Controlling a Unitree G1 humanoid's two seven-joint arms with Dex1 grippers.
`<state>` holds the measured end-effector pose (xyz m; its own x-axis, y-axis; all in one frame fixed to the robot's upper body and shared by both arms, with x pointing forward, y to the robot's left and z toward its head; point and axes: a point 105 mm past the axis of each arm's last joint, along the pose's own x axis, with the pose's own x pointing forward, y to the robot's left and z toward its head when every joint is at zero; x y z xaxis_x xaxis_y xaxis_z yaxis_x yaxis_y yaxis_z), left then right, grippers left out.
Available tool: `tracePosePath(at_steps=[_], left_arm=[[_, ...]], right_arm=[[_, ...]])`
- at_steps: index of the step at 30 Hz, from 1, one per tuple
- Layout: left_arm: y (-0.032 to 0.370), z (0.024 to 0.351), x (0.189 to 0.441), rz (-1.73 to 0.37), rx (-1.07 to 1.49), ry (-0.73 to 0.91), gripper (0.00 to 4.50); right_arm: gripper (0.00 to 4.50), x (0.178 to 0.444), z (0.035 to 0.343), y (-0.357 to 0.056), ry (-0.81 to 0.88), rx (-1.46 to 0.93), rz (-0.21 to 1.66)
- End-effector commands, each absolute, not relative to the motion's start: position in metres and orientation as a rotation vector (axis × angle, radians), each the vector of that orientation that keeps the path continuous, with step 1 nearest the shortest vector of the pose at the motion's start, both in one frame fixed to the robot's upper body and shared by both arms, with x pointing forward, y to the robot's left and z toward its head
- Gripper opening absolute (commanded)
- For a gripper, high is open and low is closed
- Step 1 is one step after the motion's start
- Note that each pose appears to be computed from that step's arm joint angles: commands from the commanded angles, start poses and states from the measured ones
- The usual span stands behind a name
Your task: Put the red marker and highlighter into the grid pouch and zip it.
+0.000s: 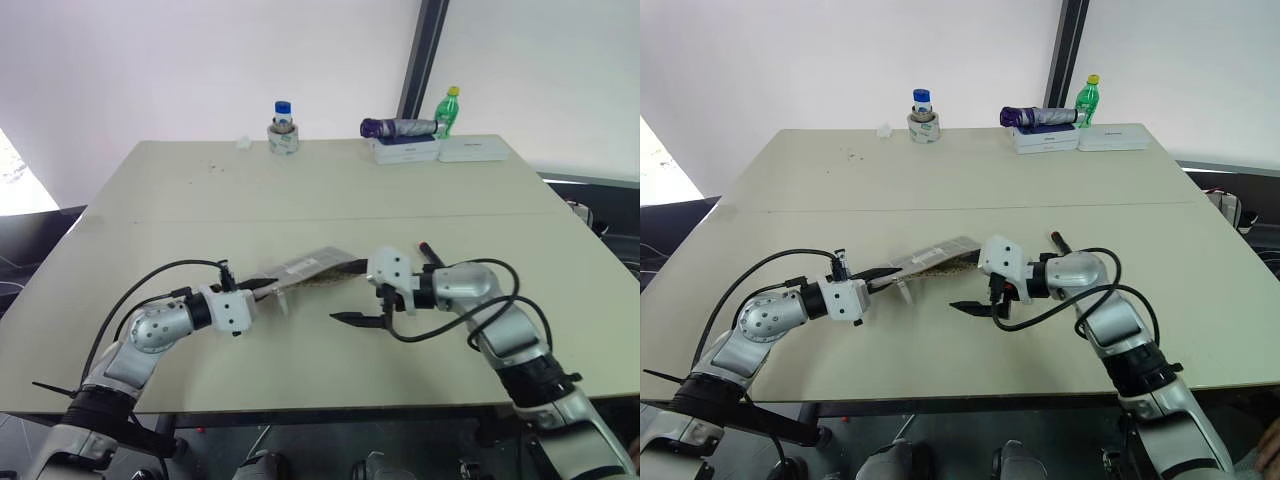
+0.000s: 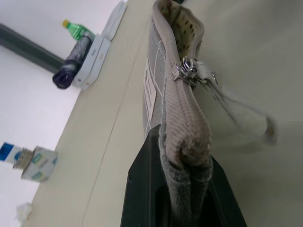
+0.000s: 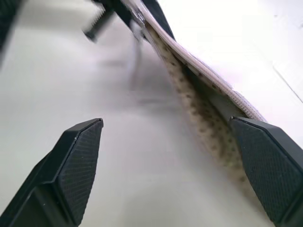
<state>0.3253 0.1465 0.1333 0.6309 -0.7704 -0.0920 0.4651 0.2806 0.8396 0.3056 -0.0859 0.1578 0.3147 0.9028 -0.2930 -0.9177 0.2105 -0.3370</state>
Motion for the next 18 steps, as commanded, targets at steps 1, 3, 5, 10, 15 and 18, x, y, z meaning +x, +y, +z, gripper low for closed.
tracePosePath(at_steps=[1,3,5,10,15,18], left_arm=[[0.156,0.143,0.328,-0.782,0.959,-0.383,0.00],[0.158,0.142,0.328,-0.768,0.954,-0.377,0.00],[0.159,0.140,0.328,-0.761,0.945,-0.374,0.00],[0.155,0.135,0.326,-0.758,0.930,-0.373,0.00],[0.151,0.134,0.328,-0.764,0.922,-0.373,0.00],[0.149,0.130,0.328,-0.778,0.922,-0.364,0.00]], right_arm=[[4.43,0.298,0.179,-0.101,-0.027,-0.397,1.212],[4.43,0.302,0.184,-0.119,-0.055,-0.305,1.117],[4.43,0.314,0.177,-0.144,-0.082,-0.224,0.928],[4.43,0.320,0.147,-0.186,-0.154,-0.232,0.472],[4.43,0.333,0.119,-0.226,-0.002,-0.277,0.229],[4.43,0.345,0.126,-0.244,-0.006,-0.256,0.159]])
